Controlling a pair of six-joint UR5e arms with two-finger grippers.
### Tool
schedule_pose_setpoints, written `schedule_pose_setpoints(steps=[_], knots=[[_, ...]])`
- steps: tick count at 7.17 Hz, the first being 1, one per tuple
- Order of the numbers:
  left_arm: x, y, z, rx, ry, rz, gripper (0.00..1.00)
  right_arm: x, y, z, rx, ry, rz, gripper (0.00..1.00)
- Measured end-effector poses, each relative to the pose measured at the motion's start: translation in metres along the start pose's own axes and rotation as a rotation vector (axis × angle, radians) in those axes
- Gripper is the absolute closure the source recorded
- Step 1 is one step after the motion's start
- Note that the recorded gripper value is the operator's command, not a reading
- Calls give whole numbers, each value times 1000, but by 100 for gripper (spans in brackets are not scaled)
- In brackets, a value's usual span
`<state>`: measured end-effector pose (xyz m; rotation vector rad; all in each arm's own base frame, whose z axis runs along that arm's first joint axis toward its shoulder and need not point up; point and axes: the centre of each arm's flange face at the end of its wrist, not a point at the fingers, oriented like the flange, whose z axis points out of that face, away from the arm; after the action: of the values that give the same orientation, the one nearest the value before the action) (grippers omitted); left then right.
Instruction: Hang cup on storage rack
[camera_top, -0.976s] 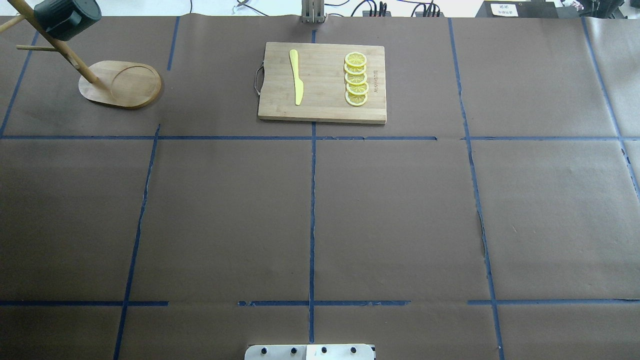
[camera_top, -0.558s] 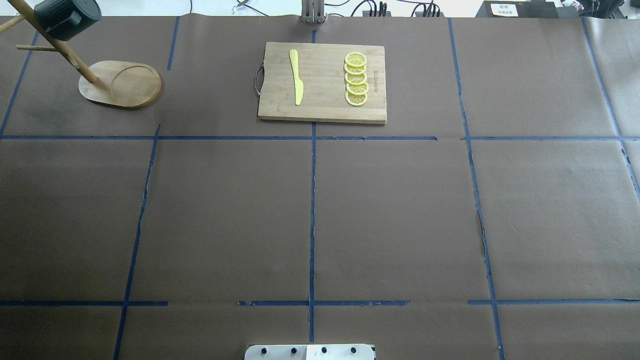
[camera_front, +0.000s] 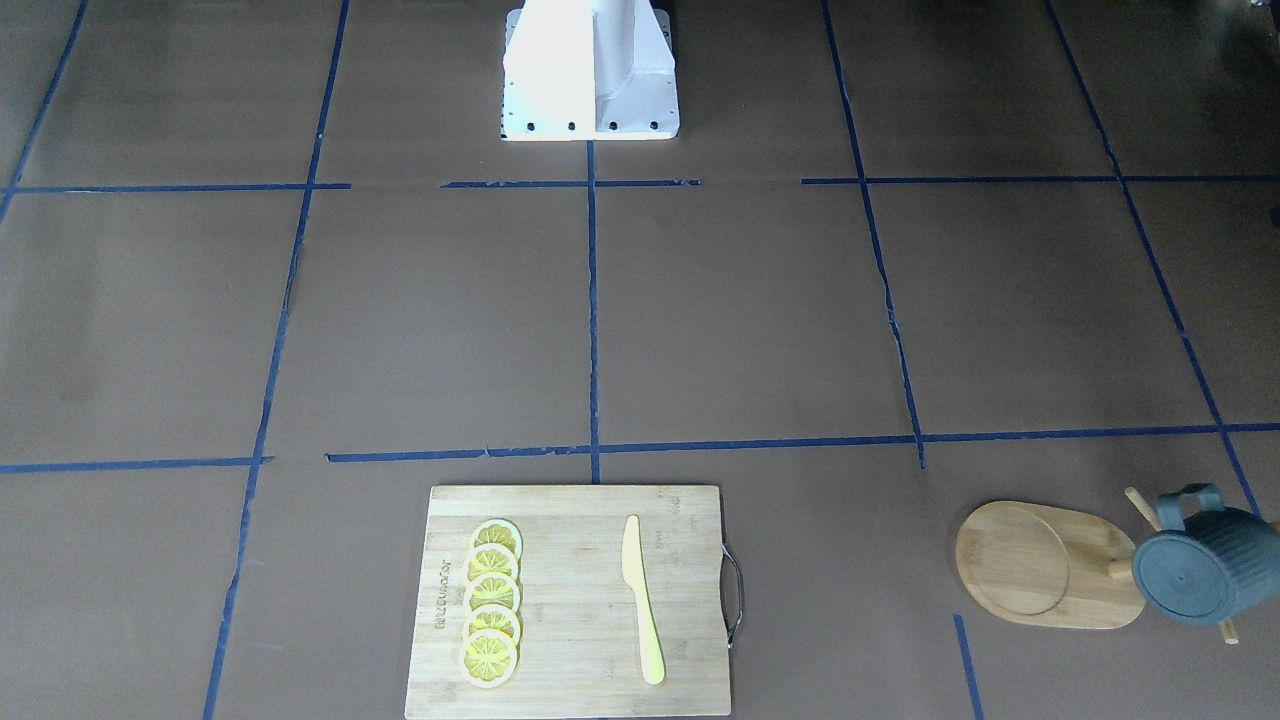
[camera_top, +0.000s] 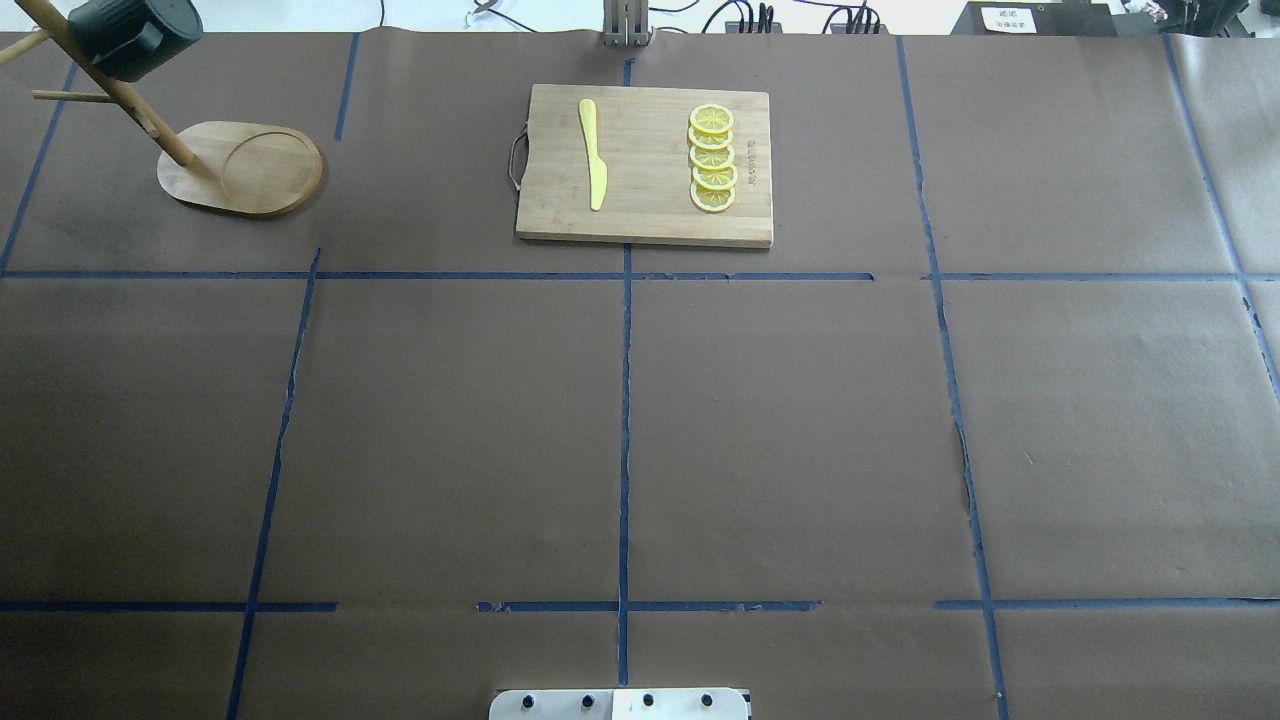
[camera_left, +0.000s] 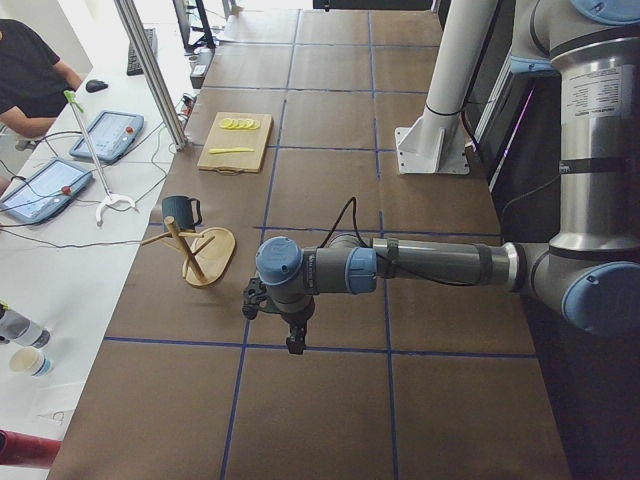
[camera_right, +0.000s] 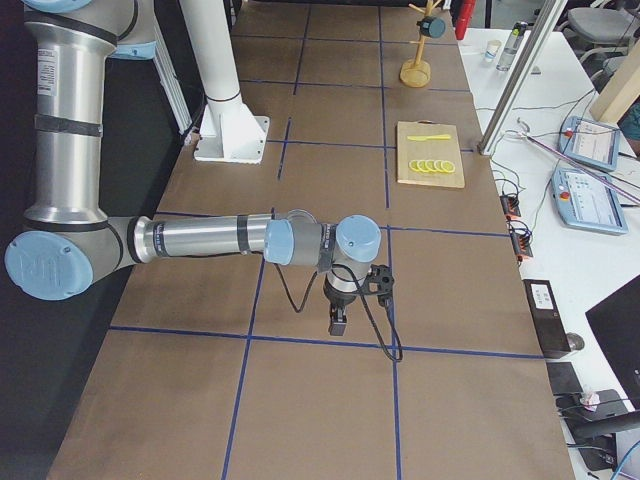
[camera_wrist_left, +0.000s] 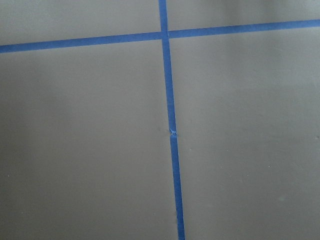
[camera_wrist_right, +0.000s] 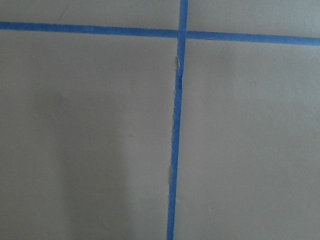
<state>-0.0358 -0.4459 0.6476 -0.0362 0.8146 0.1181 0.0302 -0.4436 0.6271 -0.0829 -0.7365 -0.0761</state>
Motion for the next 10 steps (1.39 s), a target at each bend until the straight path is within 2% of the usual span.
schedule_pose_setpoints(steps=[10], knots=[[-4, 3, 4, -8, -2, -12, 0, 3, 6, 3, -7, -2, 6, 0]])
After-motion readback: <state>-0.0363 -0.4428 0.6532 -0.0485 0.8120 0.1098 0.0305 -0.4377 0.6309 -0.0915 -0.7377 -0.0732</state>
